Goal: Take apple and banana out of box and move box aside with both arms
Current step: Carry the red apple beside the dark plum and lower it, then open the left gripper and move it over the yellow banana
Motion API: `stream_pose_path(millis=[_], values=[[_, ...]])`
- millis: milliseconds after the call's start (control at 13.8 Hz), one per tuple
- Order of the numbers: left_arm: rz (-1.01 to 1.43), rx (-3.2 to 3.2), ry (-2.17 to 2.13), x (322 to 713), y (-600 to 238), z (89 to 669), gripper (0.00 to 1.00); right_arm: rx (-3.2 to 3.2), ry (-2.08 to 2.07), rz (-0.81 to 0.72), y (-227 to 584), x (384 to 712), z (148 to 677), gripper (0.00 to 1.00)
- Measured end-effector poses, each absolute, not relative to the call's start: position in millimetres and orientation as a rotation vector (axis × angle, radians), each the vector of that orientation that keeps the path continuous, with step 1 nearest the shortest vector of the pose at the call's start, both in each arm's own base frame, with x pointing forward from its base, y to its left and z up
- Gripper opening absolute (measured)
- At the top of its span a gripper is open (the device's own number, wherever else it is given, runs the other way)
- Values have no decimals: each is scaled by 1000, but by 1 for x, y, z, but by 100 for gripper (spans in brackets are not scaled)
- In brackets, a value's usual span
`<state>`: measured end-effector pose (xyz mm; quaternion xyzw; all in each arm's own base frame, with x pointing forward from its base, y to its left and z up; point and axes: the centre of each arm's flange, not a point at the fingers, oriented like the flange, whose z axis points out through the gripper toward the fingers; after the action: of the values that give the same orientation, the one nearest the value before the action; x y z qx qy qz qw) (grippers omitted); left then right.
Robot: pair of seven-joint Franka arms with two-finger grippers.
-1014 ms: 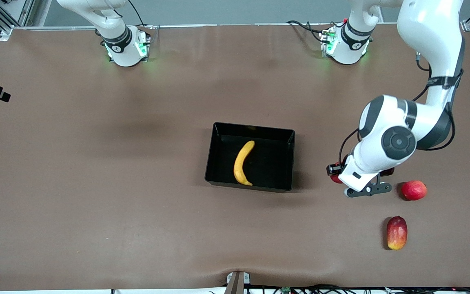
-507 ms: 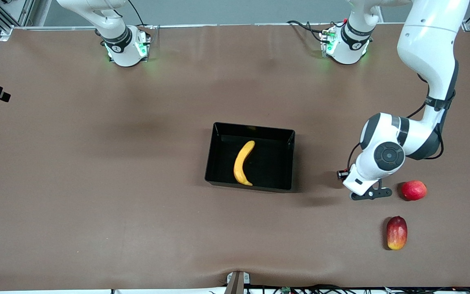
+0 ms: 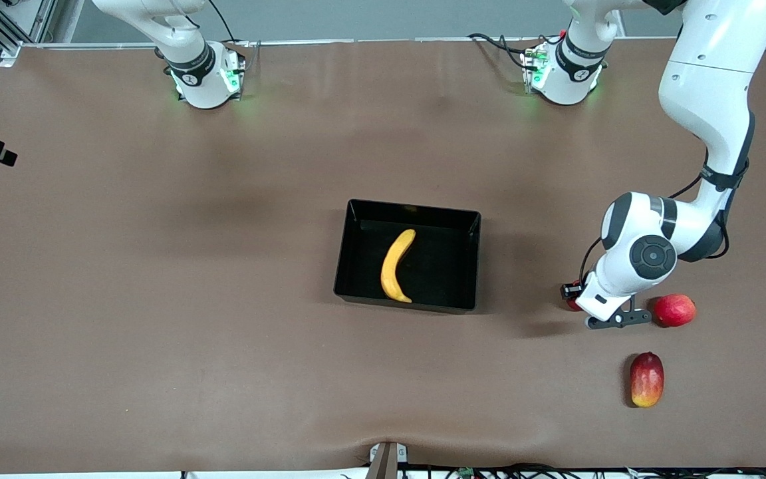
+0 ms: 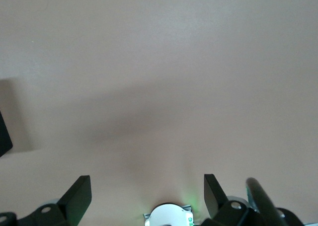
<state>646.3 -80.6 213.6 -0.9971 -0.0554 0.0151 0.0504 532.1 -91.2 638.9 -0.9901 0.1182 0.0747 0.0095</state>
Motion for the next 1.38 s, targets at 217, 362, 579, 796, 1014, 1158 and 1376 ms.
stream_pose_path(millis=[217,362,579,796,1014,1158,1376], values=[[28,-3030,-154,648,-81,215,80,-3092,369,234,-91,532,639,100],[-11,-3036,-146,653,-86,231,99,-3092,370,233,-91,532,639,100],[-8,-3032,-86,653,-119,289,100,-3092,370,233,-92,532,639,100],[-35,-3071,49,638,-196,342,100,-3092,371,234,-92,532,639,100],[-71,-3117,76,616,-284,354,100,-3091,371,234,-92,532,639,100],[-61,-3141,58,597,-349,343,100,-3091,372,233,-92,532,639,100],[-24,-3172,117,581,-411,313,100,-3091,372,233,-92,532,639,100]])
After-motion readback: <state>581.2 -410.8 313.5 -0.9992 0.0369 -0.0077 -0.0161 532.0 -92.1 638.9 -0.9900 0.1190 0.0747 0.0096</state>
